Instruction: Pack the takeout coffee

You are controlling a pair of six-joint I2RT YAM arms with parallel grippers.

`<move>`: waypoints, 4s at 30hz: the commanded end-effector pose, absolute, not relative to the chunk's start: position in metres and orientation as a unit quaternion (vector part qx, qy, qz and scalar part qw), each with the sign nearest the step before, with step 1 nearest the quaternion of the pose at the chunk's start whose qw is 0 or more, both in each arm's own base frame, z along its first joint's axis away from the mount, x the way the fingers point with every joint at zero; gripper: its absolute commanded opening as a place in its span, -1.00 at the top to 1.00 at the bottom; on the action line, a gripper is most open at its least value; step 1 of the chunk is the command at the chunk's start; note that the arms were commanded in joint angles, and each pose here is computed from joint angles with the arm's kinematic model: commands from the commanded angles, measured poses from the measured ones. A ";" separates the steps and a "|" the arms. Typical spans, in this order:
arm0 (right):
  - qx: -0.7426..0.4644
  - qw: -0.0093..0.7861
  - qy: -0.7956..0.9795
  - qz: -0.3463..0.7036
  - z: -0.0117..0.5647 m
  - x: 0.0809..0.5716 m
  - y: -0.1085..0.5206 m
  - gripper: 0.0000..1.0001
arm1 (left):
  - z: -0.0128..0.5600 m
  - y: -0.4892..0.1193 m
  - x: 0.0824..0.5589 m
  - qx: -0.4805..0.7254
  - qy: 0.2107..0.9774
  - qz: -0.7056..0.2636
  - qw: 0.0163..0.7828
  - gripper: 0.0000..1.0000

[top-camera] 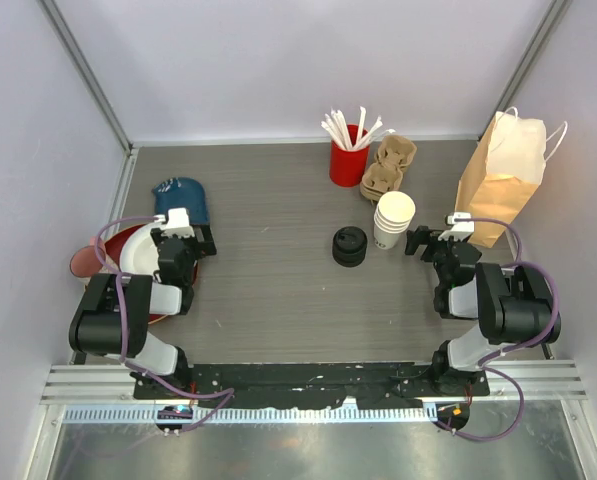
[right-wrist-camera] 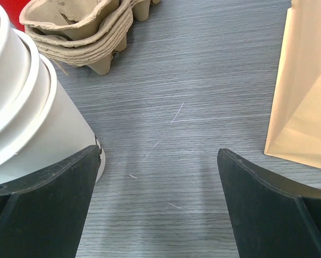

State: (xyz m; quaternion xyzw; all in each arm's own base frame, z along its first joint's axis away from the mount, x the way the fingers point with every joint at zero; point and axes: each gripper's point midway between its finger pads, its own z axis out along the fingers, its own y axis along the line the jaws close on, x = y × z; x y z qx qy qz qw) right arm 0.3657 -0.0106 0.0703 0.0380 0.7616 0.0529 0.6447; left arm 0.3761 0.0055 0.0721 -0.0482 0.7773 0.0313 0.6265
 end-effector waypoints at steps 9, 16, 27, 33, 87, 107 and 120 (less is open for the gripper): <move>0.066 0.702 0.706 0.064 0.162 0.363 -0.012 -0.89 | 0.092 0.009 0.386 -0.052 0.757 0.035 0.651 -0.99; 0.043 0.686 0.714 0.137 0.235 0.365 0.014 -0.81 | 0.105 -0.004 0.405 -0.019 0.801 0.018 0.598 -1.00; -0.005 0.506 0.846 0.168 0.270 0.335 0.057 -0.41 | 0.212 -0.082 0.402 0.091 0.858 -0.163 0.478 -0.82; -0.066 0.408 0.906 0.094 0.252 0.326 0.090 -0.40 | 0.246 -0.108 0.357 0.139 0.881 -0.206 0.403 -0.72; -0.153 0.347 0.923 0.062 0.207 0.380 0.119 0.98 | 0.230 -0.115 0.331 0.180 0.889 -0.198 0.370 -0.66; -0.164 0.420 0.892 -0.030 0.282 0.379 0.092 0.99 | 0.237 -0.120 0.331 0.187 0.882 -0.211 0.377 -0.65; -0.393 0.492 0.764 0.141 0.356 0.320 0.252 0.98 | 0.249 -0.084 0.341 0.156 0.897 -0.124 0.395 -0.79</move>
